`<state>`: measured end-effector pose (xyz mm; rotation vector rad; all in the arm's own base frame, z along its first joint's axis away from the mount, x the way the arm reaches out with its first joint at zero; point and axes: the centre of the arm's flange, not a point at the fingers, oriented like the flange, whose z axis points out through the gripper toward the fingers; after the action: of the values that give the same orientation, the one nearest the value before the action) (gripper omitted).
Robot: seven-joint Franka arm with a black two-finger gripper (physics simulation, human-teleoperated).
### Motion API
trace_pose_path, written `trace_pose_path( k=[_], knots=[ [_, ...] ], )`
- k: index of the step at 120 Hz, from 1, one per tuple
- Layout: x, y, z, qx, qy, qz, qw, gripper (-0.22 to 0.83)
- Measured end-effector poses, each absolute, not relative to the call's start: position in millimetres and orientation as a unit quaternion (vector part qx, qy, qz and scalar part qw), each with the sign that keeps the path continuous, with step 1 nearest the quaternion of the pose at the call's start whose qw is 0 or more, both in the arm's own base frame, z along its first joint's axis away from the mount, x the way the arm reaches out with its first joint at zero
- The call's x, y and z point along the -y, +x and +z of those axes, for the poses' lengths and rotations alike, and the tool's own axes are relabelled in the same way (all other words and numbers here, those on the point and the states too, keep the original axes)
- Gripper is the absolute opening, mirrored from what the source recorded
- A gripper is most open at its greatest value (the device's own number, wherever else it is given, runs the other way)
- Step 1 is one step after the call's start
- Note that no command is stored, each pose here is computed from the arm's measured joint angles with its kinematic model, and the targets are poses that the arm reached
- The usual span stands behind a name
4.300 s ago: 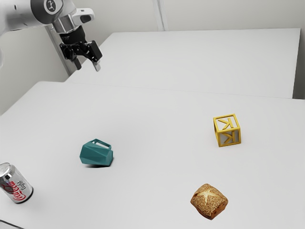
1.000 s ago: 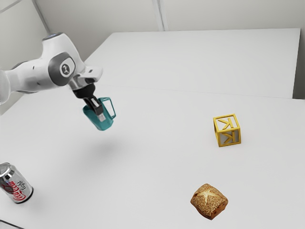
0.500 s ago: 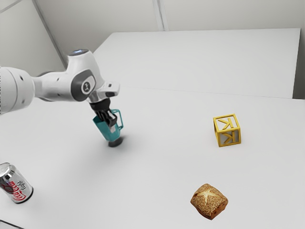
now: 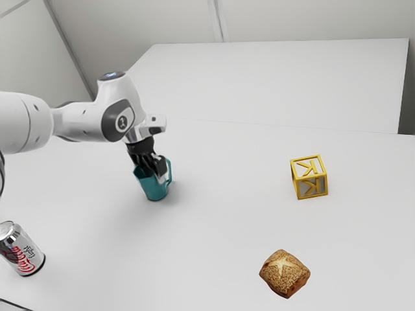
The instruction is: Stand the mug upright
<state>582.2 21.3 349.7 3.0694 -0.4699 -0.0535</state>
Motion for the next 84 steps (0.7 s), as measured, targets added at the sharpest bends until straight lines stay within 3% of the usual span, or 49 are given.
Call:
trace_pose_path(
  k=[16,31,62,84],
  knots=[
    [-20,578,386,0.147,0.989,0.008,0.012,0.45],
    [-15,581,448,0.145,0.989,0.039,0.009,0.53],
    [-1,595,581,0.151,0.985,0.077,0.011,0.59],
    [10,574,624,0.158,0.985,0.066,0.012,0.6]
  ],
)
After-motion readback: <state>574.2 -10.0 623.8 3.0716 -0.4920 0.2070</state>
